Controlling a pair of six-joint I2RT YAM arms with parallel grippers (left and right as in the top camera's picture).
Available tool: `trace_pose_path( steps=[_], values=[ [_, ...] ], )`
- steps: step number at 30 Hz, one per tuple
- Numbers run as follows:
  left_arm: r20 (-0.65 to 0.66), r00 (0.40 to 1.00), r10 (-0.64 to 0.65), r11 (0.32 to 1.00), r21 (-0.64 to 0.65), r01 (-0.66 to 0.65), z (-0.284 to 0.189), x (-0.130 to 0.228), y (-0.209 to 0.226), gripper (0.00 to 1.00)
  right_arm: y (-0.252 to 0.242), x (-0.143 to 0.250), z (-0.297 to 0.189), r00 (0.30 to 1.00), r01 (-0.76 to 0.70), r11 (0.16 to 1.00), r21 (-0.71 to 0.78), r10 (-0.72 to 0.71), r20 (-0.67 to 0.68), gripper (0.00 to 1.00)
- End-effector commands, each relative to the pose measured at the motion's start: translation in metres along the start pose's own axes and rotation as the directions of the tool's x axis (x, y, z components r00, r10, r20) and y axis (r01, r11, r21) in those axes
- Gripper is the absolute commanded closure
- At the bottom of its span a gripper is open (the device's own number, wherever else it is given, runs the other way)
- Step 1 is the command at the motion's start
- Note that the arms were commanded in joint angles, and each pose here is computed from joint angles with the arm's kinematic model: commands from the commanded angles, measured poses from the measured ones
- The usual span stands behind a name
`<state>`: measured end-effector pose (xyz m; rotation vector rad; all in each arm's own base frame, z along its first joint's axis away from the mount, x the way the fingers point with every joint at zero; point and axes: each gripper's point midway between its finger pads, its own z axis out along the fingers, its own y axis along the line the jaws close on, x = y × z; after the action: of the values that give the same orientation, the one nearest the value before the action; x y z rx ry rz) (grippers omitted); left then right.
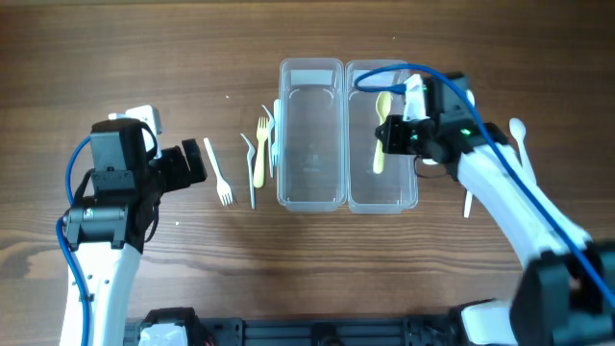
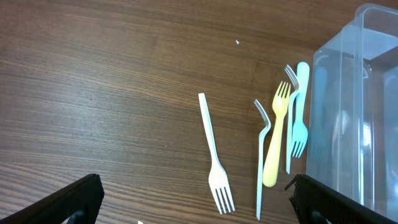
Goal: Pack container
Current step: 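Carry the yellow spoon into the right container and release it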
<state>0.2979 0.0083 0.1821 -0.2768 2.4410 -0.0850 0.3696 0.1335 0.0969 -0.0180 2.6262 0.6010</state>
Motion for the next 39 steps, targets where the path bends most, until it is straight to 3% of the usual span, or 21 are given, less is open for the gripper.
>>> trace_pose_path(
  steps=[1,5,10,13,15,17,23,27,31,39],
  values=[
    [0.025,1.0,0.013,1.0,-0.006,-0.013,-0.005,-0.009,0.002,0.0,-0.001,0.017,0.019,0.997,-0.042,0.999,-0.029,0.04,-0.072,0.86],
    [0.025,1.0,0.014,1.0,-0.006,-0.014,-0.005,-0.009,0.002,0.0,0.012,0.006,-0.002,0.998,0.04,0.998,-0.051,-0.042,-0.037,0.68],
    [0.025,1.0,0.013,1.0,-0.006,-0.013,-0.005,-0.009,0.002,0.0,0.018,-0.044,-0.086,0.978,0.074,0.997,0.036,-0.079,0.194,0.5],
    [0.025,1.0,0.013,1.0,-0.006,-0.013,-0.005,-0.009,0.002,0.0,-0.022,-0.067,-0.142,0.934,-0.002,0.977,0.214,-0.074,0.348,0.45],
    [0.025,1.0,0.013,1.0,-0.006,-0.013,-0.005,-0.009,0.002,0.0,-0.062,-0.07,-0.169,0.918,-0.077,0.939,0.336,-0.065,0.391,0.44],
    [0.025,1.0,0.013,1.0,-0.006,-0.013,-0.005,-0.009,0.002,0.0,-0.113,-0.06,-0.184,0.918,-0.212,0.883,0.419,0.032,0.396,0.44],
    [0.025,1.0,0.013,1.0,-0.006,-0.013,-0.005,-0.009,0.002,0.0,-0.232,-0.032,-0.18,0.885,-0.444,0.74,0.506,0.273,0.376,0.4],
    [0.025,1.0,0.014,1.0,-0.006,-0.014,-0.005,-0.009,0.002,0.0,-0.276,-0.012,-0.143,0.898,-0.439,0.721,0.536,0.342,0.276,0.4],
    [0.025,1.0,0.013,1.0,-0.006,-0.013,-0.005,-0.009,0.002,0.0,-0.292,-0.014,-0.101,0.958,-0.287,0.813,0.506,0.238,0.161,0.4],
    [0.025,1.0,0.013,1.0,-0.006,-0.013,-0.005,-0.009,0.002,0.0,-0.311,-0.026,-0.09,0.995,-0.077,0.828,0.555,0.034,0.089,0.45]
  ],
)
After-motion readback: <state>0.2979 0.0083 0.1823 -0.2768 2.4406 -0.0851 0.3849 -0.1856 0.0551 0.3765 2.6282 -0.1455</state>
